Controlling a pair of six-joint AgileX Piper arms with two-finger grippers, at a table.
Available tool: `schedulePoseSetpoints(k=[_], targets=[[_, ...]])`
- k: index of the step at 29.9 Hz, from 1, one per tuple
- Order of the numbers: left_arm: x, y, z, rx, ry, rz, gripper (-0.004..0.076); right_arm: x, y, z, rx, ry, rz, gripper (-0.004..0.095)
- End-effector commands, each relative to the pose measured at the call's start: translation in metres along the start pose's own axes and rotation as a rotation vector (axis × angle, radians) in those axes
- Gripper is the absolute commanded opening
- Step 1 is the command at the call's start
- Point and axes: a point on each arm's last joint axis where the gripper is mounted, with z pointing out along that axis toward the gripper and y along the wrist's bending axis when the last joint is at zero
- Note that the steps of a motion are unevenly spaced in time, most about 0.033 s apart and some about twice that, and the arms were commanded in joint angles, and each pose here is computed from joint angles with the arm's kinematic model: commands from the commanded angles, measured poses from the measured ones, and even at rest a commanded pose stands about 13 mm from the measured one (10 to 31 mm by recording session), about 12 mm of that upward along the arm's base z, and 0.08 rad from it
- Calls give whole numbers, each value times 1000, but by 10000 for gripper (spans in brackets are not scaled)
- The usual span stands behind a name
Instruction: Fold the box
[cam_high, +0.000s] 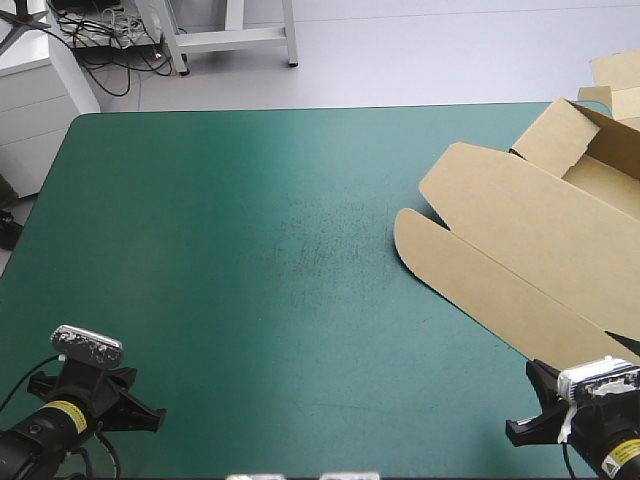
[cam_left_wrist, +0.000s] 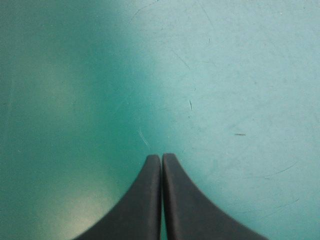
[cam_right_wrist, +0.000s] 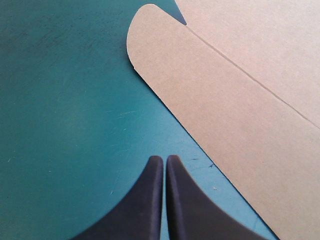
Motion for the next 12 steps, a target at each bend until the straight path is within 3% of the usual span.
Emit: schedulePoseSetpoints(k=[1, 12], targets=[[-10, -1, -5, 11, -72, -4, -10, -13, 0, -3, 0, -82, -22, -1], [-11, 1, -5, -4, -75, 8, -10, -13, 0, -3, 0, -82, -22, -20]])
